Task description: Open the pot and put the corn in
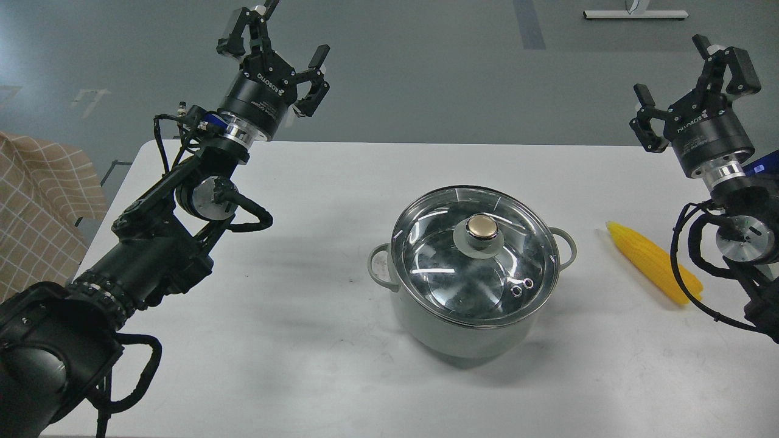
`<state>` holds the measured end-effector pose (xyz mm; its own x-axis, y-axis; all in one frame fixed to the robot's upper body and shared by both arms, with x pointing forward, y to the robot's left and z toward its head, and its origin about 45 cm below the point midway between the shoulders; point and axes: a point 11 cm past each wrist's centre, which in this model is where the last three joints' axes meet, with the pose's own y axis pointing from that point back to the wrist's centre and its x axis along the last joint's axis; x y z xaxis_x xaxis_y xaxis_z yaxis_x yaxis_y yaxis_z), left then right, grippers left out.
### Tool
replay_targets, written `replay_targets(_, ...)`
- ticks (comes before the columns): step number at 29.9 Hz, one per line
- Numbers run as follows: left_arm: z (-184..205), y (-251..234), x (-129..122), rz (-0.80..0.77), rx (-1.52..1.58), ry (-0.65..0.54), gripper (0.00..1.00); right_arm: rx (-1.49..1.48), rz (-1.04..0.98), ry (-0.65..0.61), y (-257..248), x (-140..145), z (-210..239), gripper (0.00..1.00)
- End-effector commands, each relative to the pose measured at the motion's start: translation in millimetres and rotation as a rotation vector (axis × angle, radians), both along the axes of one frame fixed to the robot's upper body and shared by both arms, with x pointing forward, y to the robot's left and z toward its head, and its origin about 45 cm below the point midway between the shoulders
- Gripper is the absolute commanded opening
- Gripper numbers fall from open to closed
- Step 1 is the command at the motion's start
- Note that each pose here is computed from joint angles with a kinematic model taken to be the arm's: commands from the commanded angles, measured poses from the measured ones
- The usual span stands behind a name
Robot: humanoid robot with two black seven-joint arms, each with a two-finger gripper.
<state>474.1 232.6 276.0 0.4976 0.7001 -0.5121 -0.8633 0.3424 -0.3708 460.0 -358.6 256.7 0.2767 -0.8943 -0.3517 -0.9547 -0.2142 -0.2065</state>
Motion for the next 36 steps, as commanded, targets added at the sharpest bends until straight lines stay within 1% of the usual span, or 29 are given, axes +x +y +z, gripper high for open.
replay_targets(1, -3, -2, 0, -0.002, 0.017, 0.007, 0.98, -0.003, 0.0, 0.009, -1, -2, -4, 1.0)
replay_targets(5, -9, -2, -3, 0.002, 0.017, 0.014, 0.98, 0.0, 0.009, 0.012, -1, -4, -6, 1.0)
replay_targets(19, -9, -9, -4, -0.021, 0.008, 0.012, 0.98, -0.004, 0.011, 0.021, -3, -6, -11, 1.0)
replay_targets(26, -12, -17, -5, -0.065, 0.029, 0.044, 0.98, -0.007, 0.01, 0.024, -4, -6, -12, 1.0)
replay_targets(29, -4, -15, -3, -0.062, 0.034, 0.026, 0.98, -0.007, 0.012, 0.022, -3, -5, -11, 1.0)
replay_targets(30, 0, -14, -2, -0.064, 0.053, 0.015, 0.98, -0.007, 0.012, 0.022, -3, -5, -11, 1.0)
replay_targets(31, 12, -19, -1, -0.085, 0.109, -0.028, 0.98, -0.008, 0.011, 0.022, -4, -5, -11, 1.0)
replay_targets(32, 12, -19, -1, -0.086, 0.11, -0.028, 0.98, -0.008, 0.011, 0.022, -4, -5, -11, 1.0)
replay_targets(34, 38, -30, -8, -0.148, 0.279, -0.148, 0.98, -0.009, 0.011, 0.021, -4, -5, -10, 1.0)
replay_targets(35, 45, -34, -12, -0.167, 0.321, -0.183, 0.98, -0.011, 0.008, 0.022, -6, -6, -11, 1.0)
replay_targets(36, 61, -45, -22, -0.21, 0.395, -0.262, 0.98, -0.013, 0.008, 0.022, -6, -6, -10, 1.0)
